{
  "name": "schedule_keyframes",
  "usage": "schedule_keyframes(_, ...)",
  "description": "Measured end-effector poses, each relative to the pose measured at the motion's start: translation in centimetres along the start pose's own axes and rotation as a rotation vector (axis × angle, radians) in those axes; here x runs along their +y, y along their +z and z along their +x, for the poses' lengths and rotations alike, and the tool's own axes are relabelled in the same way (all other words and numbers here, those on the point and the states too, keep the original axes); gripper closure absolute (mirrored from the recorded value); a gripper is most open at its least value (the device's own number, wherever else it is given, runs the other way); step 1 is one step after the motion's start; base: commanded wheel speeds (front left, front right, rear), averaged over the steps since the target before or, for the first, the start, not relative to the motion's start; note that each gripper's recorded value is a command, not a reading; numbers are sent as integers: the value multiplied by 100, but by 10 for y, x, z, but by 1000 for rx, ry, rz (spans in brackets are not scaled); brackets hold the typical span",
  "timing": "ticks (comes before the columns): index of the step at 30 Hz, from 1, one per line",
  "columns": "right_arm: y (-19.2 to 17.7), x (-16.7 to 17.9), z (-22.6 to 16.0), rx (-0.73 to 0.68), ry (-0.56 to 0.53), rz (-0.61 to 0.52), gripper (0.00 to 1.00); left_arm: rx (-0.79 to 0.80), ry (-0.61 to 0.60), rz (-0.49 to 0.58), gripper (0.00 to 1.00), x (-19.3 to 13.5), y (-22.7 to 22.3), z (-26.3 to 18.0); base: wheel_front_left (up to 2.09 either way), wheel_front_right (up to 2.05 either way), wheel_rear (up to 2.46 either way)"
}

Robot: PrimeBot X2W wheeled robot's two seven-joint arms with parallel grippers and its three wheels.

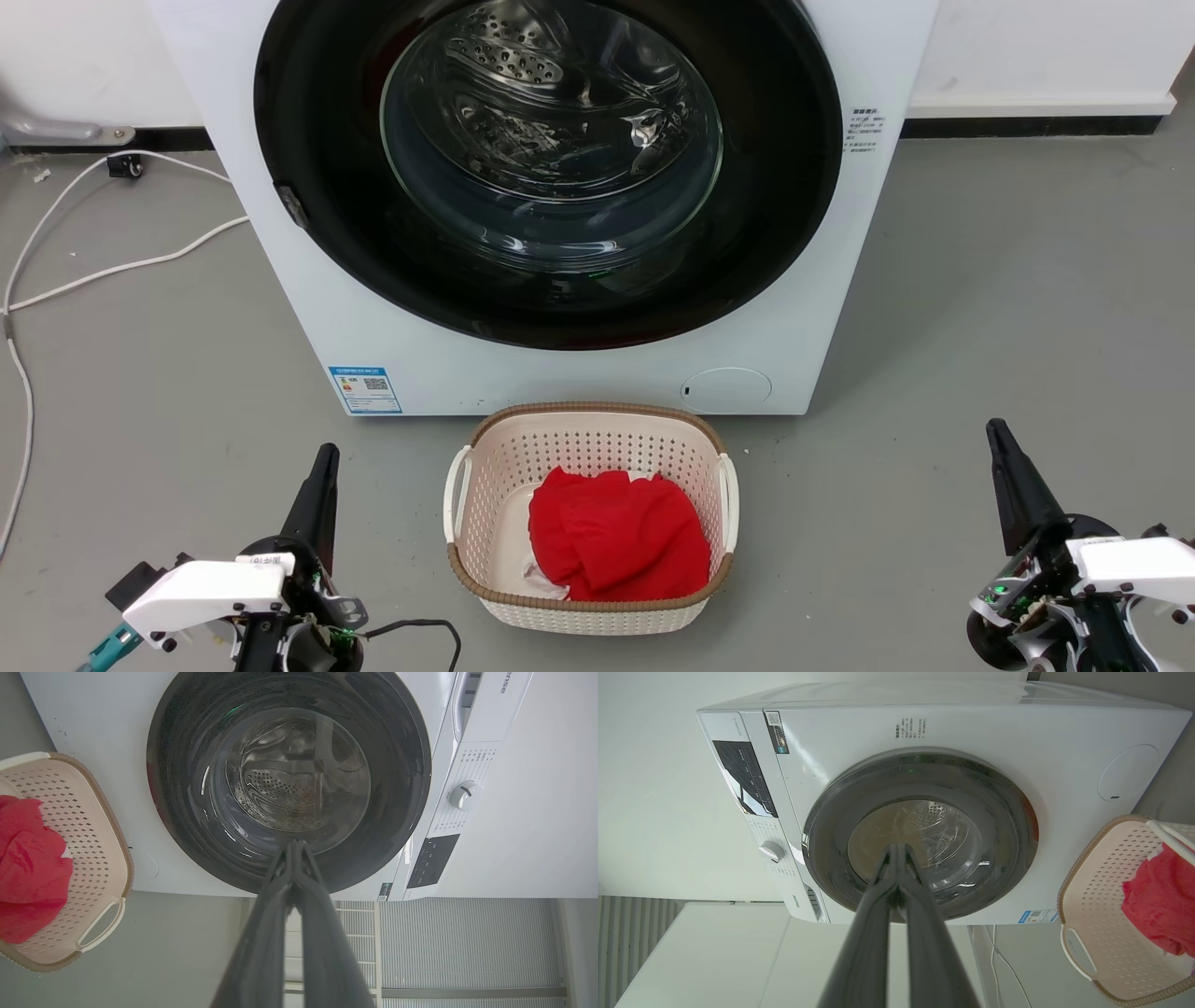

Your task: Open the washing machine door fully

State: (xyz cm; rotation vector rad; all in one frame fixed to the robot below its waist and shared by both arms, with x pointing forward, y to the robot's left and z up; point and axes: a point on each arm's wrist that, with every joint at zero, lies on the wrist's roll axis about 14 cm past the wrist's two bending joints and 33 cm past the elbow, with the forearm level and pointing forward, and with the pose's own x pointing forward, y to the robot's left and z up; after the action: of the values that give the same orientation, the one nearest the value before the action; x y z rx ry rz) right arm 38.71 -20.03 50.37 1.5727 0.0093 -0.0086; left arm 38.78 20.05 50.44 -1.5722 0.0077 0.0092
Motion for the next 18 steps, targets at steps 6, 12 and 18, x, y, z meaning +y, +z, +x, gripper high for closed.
schedule_keyframes(6,-1,-5,-2,0,-15,0,0,-2,14,-5,0,5,0,-2,0,0,0)
schedule_keyframes(12,-2,-16,-8,-7,-47,5,0,-3,45,-11,0,16,-3,-7,0,0,0)
schedule_keyframes(18,-4,-7,-7,-19,-17,-14,0,-17,11,13,0,4,-4,-5,0,0,0)
